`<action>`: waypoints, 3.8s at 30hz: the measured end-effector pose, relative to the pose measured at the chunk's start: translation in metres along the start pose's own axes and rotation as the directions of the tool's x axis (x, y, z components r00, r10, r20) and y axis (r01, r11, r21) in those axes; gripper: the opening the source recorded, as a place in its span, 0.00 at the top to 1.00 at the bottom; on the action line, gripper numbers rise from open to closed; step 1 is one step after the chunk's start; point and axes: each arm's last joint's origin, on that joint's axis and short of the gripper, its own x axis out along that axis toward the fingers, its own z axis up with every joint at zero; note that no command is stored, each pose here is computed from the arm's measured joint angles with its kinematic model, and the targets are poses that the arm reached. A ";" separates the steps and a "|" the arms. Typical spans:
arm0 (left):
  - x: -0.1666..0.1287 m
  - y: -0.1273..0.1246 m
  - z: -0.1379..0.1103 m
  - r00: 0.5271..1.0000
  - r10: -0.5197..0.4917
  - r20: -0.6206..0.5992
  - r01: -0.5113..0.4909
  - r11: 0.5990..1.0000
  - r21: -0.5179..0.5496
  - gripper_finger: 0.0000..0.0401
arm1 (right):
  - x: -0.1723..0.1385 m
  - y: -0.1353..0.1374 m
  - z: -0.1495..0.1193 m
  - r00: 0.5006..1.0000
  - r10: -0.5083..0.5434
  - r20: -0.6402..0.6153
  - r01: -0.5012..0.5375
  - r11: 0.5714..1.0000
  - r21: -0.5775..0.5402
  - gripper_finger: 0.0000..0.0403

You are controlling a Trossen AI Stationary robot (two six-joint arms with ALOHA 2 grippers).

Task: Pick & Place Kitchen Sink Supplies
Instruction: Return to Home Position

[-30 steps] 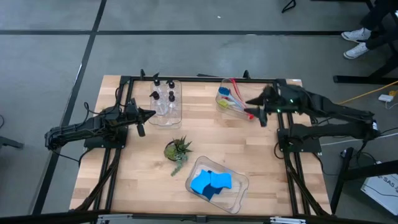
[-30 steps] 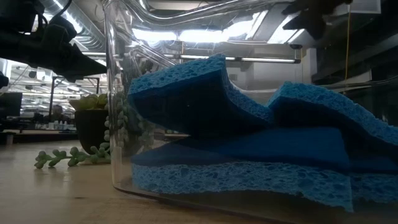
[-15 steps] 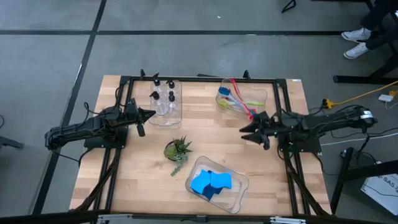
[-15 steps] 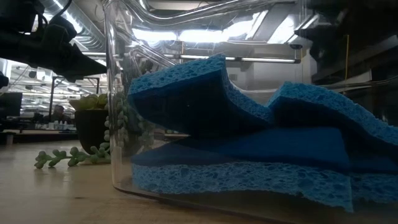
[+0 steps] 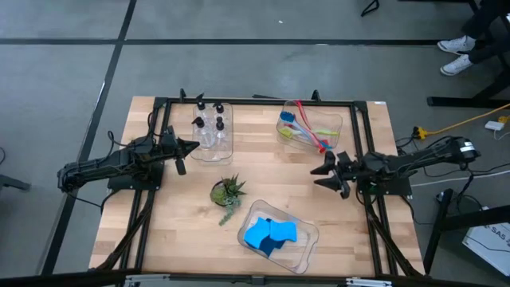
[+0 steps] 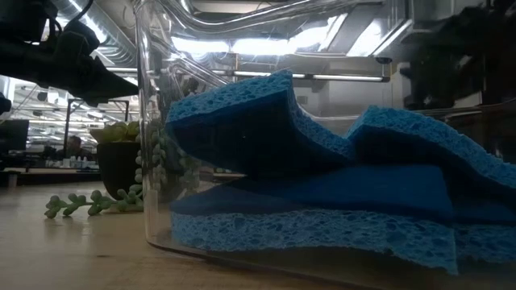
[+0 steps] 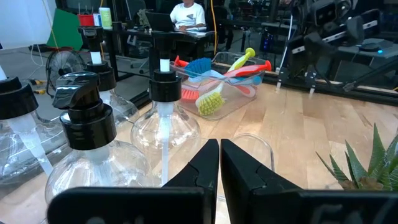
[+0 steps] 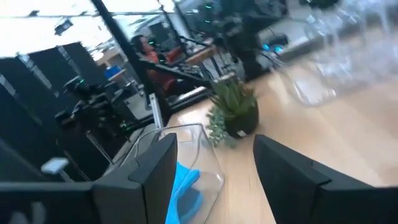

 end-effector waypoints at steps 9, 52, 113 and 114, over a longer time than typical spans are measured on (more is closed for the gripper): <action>0.000 0.000 0.000 1.000 0.000 0.000 0.000 1.000 0.000 0.97 | -0.013 0.007 0.011 0.990 0.098 0.102 -0.072 0.971 -0.228 0.48; 0.000 0.000 0.000 1.000 0.000 0.000 0.000 1.000 0.000 0.98 | -0.031 -0.001 -0.003 0.998 0.051 -0.031 -0.056 0.974 -0.221 0.48; 0.000 0.000 0.000 1.000 0.000 0.000 0.000 1.000 0.000 0.97 | -0.031 -0.001 -0.003 0.998 0.050 -0.031 -0.056 0.974 -0.220 0.48; 0.000 0.000 0.000 1.000 0.000 0.000 0.000 1.000 0.000 0.97 | -0.031 -0.001 -0.003 0.998 0.050 -0.031 -0.056 0.974 -0.220 0.48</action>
